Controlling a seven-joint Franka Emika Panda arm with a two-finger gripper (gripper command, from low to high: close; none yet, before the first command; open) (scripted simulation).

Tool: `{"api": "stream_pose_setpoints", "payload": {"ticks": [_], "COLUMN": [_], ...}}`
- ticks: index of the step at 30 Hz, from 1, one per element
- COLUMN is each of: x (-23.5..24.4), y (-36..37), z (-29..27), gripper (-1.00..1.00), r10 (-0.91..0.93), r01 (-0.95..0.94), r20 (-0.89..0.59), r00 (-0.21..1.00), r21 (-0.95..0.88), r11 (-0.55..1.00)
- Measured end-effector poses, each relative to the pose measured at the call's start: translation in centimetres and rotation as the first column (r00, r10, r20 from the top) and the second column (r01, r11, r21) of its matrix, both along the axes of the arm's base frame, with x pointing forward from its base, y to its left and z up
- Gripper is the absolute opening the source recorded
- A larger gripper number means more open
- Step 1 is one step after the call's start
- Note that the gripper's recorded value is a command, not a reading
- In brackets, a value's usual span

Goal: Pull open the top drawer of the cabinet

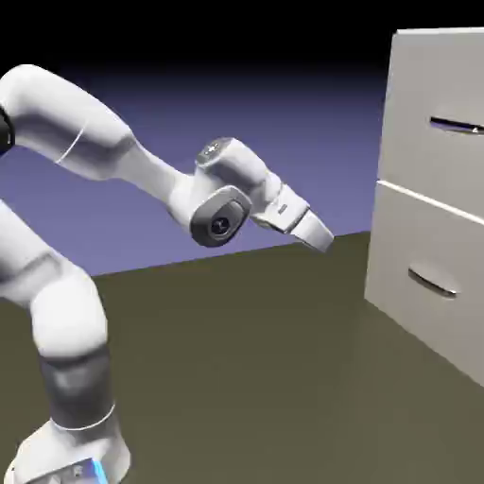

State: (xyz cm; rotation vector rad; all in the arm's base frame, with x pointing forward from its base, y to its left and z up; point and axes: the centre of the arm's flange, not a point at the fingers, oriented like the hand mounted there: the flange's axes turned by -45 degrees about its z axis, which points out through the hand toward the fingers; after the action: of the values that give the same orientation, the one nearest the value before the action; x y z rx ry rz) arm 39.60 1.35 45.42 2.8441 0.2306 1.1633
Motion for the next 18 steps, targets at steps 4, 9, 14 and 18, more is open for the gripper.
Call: {"api": "stream_pose_setpoints", "payload": {"ticks": [4,9,14,18], "x": [2.1,4.2,5.8,6.7], "y": [3.0,6.7,10.5,13.4], "z": [-1.7,-4.4,-7.5,-9.9], "gripper": [0.0,0.0,0.0,0.0], "r10": [0.232,0.472,0.621,0.661], "r01": [-0.249,-0.552,-0.775,-0.859], "r20": [-0.099,-0.285,-0.491,-0.638], "r00": [0.968,0.834,0.611,0.395], "r21": [-0.245,-0.451,-0.529,-0.512], "r11": [0.937,0.702,0.345,0.02]}}
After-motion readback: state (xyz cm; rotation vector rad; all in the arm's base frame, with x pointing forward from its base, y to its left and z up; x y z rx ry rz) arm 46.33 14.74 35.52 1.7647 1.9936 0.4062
